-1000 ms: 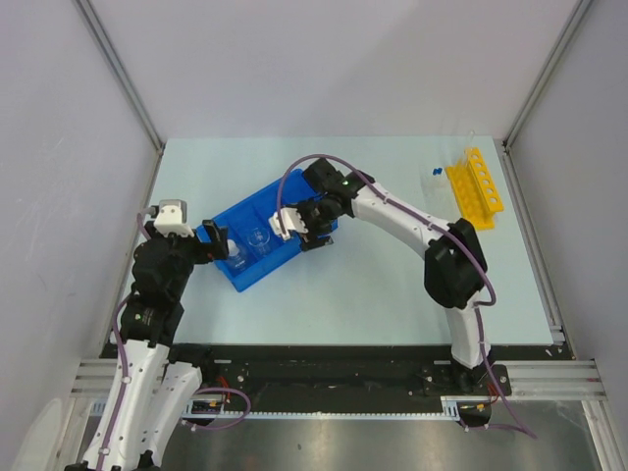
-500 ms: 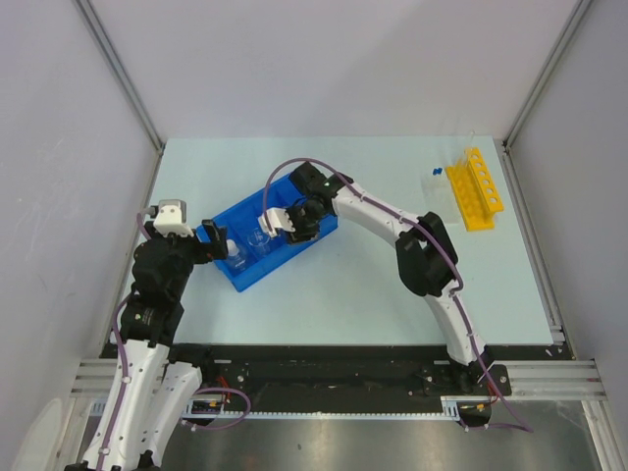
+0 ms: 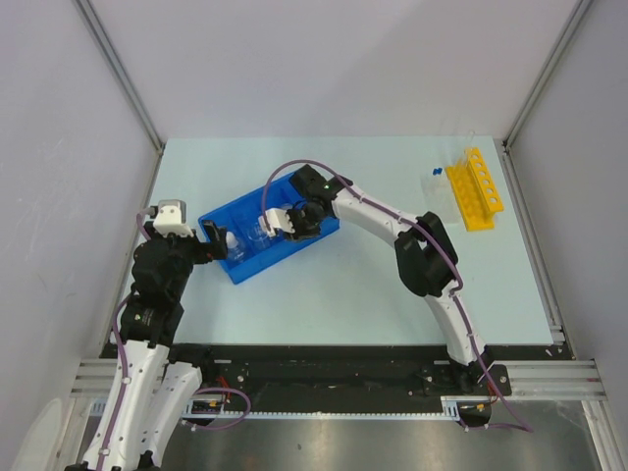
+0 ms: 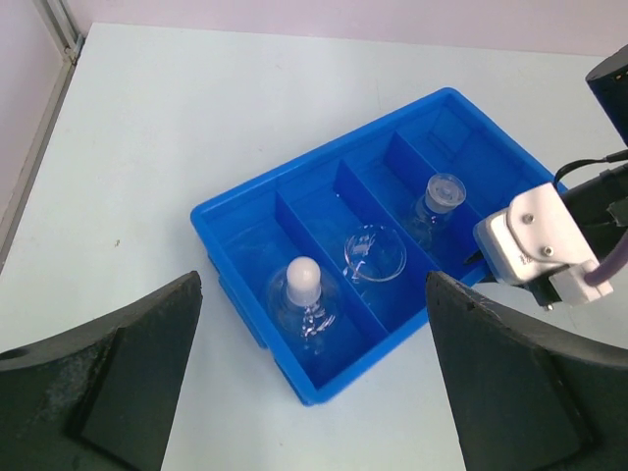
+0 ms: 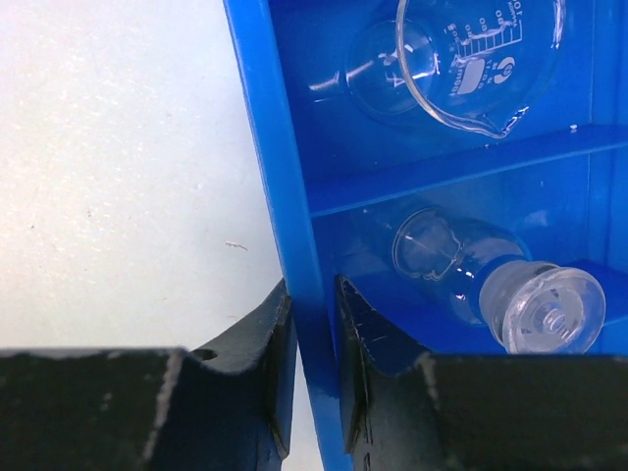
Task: Organize the chemistry lab equipment
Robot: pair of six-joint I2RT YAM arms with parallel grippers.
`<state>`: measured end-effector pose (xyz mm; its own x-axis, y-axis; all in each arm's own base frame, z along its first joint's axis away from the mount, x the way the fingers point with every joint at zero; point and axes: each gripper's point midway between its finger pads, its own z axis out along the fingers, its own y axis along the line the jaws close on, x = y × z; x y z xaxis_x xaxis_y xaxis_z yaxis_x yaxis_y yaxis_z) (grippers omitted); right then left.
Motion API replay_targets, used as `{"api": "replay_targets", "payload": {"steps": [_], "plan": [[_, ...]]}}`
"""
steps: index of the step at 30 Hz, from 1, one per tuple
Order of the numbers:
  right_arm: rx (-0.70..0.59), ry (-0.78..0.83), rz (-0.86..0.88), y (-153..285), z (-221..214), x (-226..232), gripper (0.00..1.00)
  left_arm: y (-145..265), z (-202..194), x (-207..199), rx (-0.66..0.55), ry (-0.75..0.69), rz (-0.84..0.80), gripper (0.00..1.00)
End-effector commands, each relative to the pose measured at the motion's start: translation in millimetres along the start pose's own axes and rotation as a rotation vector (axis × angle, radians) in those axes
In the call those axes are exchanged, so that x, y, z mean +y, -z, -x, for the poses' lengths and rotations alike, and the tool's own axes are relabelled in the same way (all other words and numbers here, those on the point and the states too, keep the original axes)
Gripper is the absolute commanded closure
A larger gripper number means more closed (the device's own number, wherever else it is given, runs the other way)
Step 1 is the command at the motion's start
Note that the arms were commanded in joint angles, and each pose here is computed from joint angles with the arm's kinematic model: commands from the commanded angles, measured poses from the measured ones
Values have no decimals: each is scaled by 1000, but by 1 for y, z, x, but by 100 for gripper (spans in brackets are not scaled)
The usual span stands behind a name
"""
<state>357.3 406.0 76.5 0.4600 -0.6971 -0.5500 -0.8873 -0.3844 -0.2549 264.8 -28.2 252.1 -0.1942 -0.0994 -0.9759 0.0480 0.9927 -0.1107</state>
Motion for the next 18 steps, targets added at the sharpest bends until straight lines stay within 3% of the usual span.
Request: {"api": "replay_targets", "payload": {"steps": [1, 18], "plan": [[26, -140, -117, 30, -18, -19, 82, 1, 7, 2, -33, -24, -1, 0], [130, -388, -250, 100, -98, 7, 86, 1, 8, -2, -37, -23, -20, 0]]}}
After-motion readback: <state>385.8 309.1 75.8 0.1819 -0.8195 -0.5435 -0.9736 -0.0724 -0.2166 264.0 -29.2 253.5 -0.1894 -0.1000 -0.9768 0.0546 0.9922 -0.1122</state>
